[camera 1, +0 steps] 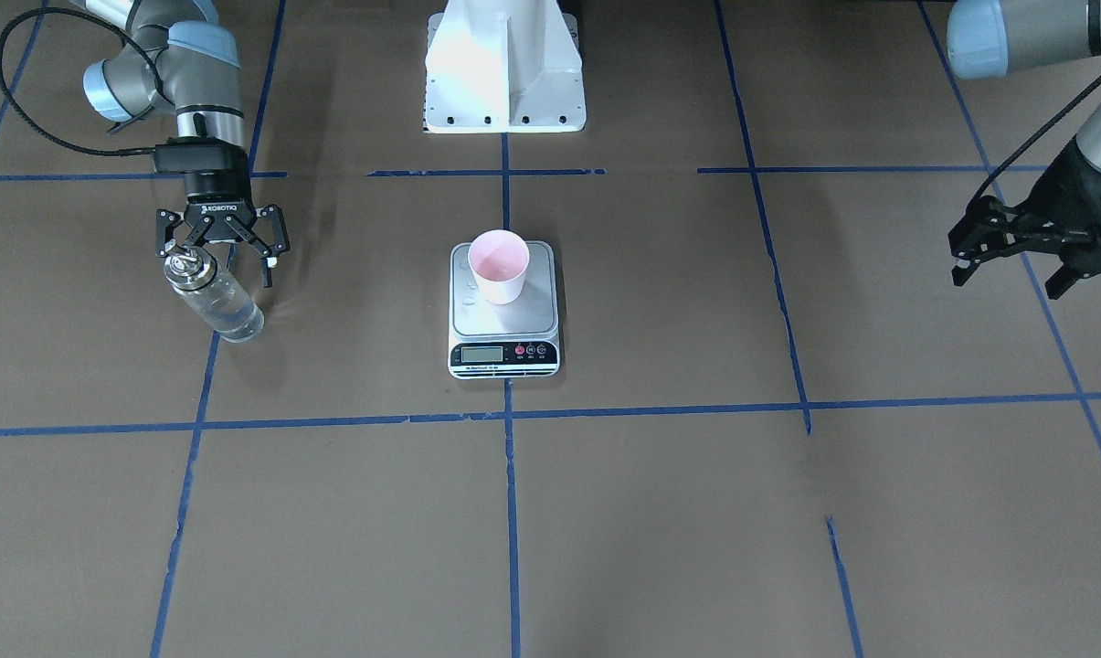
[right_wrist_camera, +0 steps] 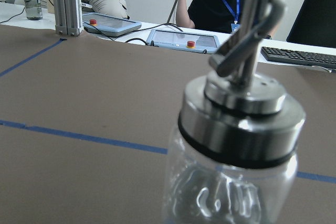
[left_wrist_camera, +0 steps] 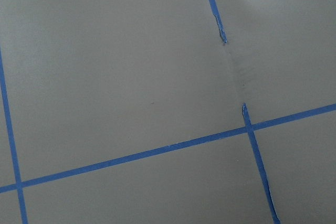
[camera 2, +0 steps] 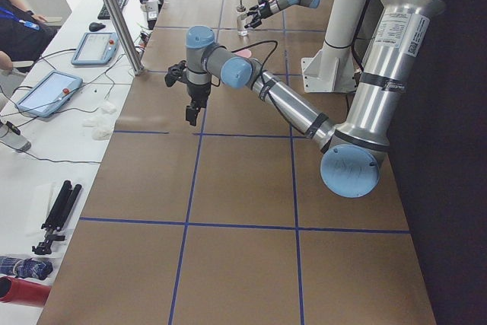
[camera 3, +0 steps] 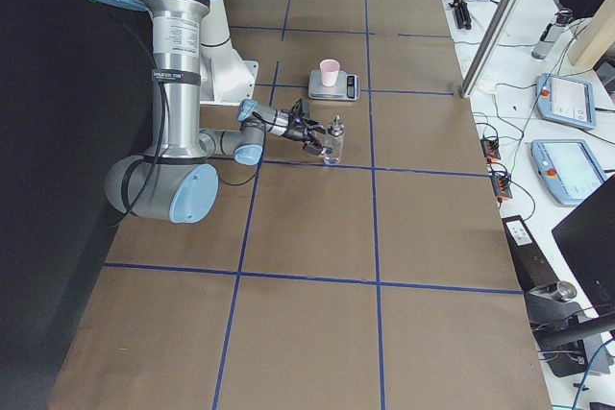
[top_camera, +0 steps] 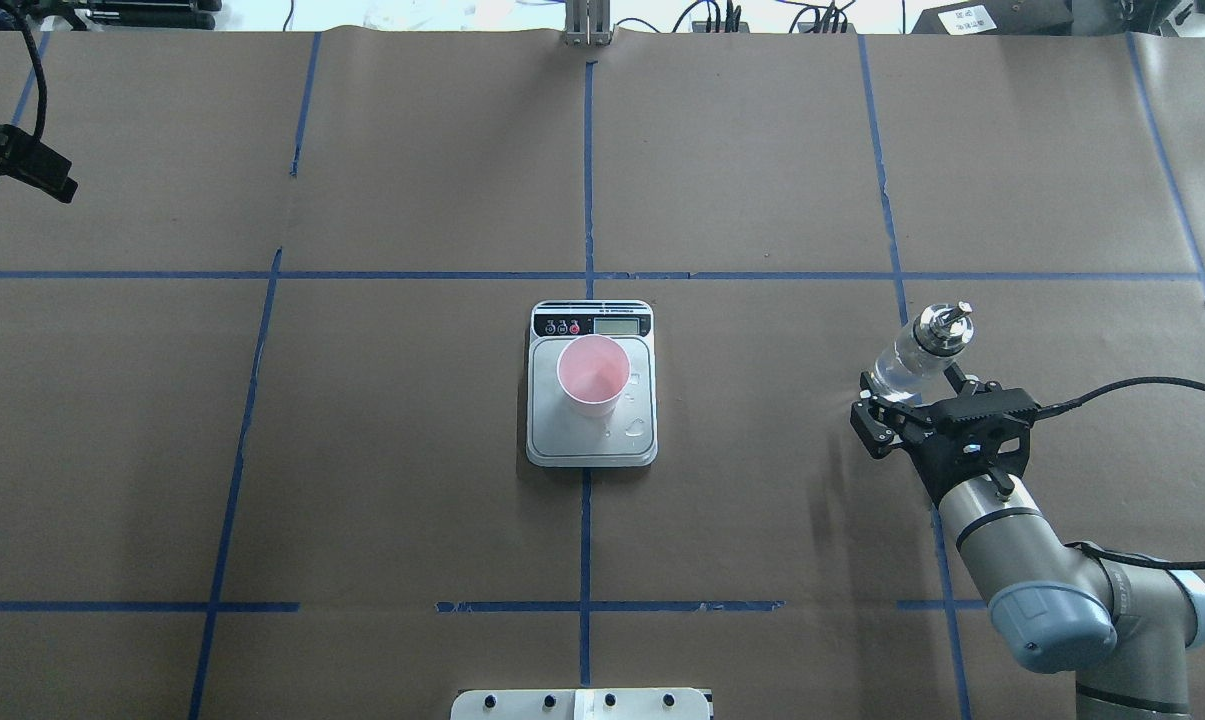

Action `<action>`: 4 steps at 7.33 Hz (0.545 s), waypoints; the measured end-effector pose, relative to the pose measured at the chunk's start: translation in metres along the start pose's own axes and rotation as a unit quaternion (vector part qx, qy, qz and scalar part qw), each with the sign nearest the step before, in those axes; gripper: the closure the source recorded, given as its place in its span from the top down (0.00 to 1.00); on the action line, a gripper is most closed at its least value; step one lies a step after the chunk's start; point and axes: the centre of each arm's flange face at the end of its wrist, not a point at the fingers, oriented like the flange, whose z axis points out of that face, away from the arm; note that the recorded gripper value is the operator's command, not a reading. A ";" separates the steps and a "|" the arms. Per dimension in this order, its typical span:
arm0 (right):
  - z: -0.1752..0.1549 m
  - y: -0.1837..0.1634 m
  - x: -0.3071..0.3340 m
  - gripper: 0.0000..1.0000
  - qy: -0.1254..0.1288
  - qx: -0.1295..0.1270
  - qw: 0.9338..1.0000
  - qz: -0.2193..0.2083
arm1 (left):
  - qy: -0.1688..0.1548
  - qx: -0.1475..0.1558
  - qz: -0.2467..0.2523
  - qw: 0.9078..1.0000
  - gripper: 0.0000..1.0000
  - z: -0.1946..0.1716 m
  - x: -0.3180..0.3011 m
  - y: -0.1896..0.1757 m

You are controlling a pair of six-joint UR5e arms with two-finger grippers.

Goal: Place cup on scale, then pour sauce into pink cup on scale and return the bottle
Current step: 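Close the right gripper around the glass dispenser bottle, then lift the bottle with the right gripper and carry it toward the cup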

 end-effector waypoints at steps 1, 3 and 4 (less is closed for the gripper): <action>0.004 -0.002 0.003 1.00 0.002 -0.002 1.000 0.000 | 0.000 0.000 0.000 1.000 1.00 0.000 0.000 0.000; 0.011 -0.006 0.010 1.00 0.006 -0.007 1.000 0.003 | 0.000 0.000 -0.001 1.000 1.00 -0.001 0.000 0.000; 0.014 -0.008 0.010 1.00 0.007 -0.009 1.000 0.004 | 0.000 0.001 -0.001 1.000 1.00 -0.002 -0.001 0.000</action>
